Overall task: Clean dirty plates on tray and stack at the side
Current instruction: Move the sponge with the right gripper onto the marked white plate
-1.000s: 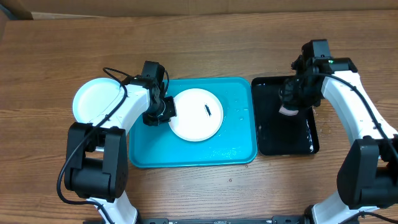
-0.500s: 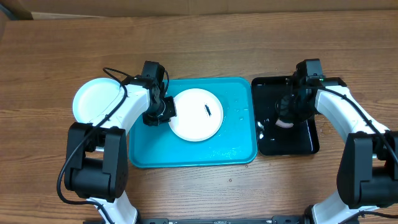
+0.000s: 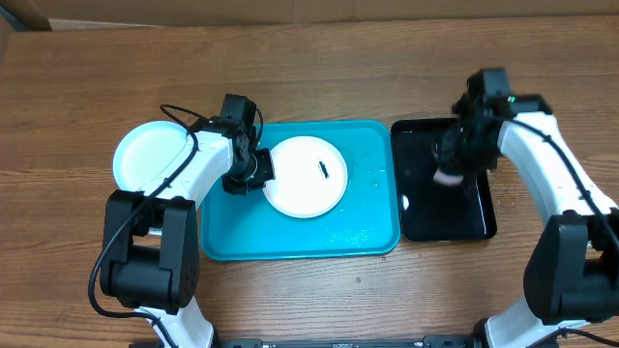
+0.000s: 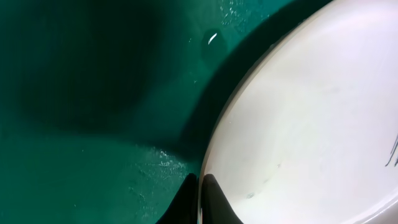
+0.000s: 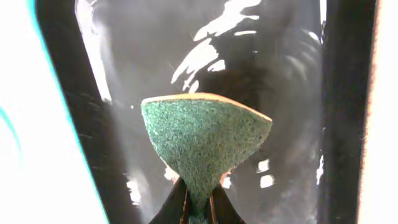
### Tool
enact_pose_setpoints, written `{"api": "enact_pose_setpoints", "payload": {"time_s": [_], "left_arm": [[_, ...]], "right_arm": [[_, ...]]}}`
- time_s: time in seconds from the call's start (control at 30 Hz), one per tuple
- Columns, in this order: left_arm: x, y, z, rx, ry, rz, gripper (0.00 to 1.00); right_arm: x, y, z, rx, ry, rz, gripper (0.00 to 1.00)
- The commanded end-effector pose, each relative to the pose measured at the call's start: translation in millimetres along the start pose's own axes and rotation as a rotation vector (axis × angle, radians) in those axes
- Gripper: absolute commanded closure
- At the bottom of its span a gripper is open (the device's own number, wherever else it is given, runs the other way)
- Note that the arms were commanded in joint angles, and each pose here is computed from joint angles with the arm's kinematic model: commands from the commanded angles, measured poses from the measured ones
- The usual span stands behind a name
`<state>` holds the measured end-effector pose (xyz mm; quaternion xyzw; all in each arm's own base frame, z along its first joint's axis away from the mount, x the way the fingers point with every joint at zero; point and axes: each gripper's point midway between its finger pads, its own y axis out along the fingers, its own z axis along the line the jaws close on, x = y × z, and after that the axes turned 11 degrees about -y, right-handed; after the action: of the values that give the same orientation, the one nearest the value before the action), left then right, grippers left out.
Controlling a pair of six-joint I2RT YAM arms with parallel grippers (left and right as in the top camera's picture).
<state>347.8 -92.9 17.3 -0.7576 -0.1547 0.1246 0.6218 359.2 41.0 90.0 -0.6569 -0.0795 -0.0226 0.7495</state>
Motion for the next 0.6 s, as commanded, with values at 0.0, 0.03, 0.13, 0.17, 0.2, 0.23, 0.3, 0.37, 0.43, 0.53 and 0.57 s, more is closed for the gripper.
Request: {"api": "enact_pose_setpoints", "payload": {"time_s": [0.0, 0.03, 0.13, 0.17, 0.2, 0.23, 0.3, 0.37, 0.43, 0.53, 0.57], "left_arm": [[-4.7, 5.7, -2.6, 0.002, 0.008, 0.013, 0.96], [-4.5, 5.7, -2.7, 0.001, 0.008, 0.012, 0.96], [-5.8, 6.0, -4.1, 0.001, 0.01, 0.013, 0.96], [-6.0, 6.0, -4.1, 0.002, 0.01, 0.014, 0.96], [-6.1, 6.0, -4.1, 0.002, 0.011, 0.014, 0.96], [-6.1, 6.0, -4.1, 0.002, 0.011, 0.014, 0.96], [-6.2, 6.1, -4.3, 0.002, 0.011, 0.014, 0.96], [-6.2, 6.1, -4.3, 0.002, 0.011, 0.014, 0.96], [-6.3, 6.1, -4.2, 0.002, 0.011, 0.014, 0.96], [-7.1, 6.0, -3.7, 0.004, 0.011, 0.017, 0.96], [-7.1, 6.0, -3.6, 0.005, 0.011, 0.018, 0.96]], "right_arm": [[29.5, -45.8, 32.0, 0.049, -0.074, -0.123, 0.96], [34.4, -53.5, 47.1, 0.086, -0.101, -0.142, 0.96], [44.9, -67.5, 94.8, 0.2, -0.192, -0.196, 0.96], [47.2, -69.2, 111.5, 0.236, -0.226, -0.215, 0.96], [48.3, -70.5, 128.5, 0.27, -0.26, -0.231, 0.96], [48.7, -70.6, 147.0, 0.296, -0.298, -0.247, 0.96], [47.0, -68.6, 176.7, 0.315, -0.369, -0.269, 0.96], [42.6, -62.2, 206.5, 0.306, -0.446, -0.285, 0.96], [37.5, -52.1, 223.7, 0.266, -0.496, -0.285, 0.96], [32.4, -27.8, 235.8, 0.125, -0.557, -0.281, 0.96], [31.4, -18.6, 237.4, 0.073, -0.566, -0.28, 0.96]]}}
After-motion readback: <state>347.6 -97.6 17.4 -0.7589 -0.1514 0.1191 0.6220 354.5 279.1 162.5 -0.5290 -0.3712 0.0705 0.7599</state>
